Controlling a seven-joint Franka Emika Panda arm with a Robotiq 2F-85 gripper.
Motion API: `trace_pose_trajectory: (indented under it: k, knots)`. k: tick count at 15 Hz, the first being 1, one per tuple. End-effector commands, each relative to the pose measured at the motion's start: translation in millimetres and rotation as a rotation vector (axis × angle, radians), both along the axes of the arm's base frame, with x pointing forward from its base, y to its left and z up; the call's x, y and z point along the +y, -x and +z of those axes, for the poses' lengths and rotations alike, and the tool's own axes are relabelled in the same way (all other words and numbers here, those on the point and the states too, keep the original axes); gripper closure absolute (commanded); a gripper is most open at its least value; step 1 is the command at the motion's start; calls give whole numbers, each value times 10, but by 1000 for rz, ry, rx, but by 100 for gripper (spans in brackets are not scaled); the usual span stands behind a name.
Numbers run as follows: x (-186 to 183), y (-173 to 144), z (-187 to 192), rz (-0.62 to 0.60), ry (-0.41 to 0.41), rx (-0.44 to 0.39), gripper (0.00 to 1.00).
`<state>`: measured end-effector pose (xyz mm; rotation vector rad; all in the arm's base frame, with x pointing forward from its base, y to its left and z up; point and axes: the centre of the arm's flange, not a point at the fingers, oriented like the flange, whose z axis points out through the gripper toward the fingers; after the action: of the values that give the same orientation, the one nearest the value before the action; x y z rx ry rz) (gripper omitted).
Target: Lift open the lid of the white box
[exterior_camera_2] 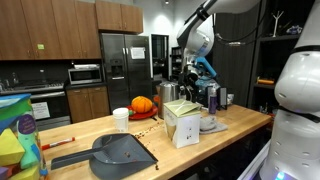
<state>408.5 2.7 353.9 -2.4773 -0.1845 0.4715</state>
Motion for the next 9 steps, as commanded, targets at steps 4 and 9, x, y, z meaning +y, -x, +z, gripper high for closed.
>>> trace_pose_trajectory:
  k: [4,9]
  knots:
    - [49,-36,128,5,-67,-26,0]
    - [103,-54,193,15,-86,-36,0]
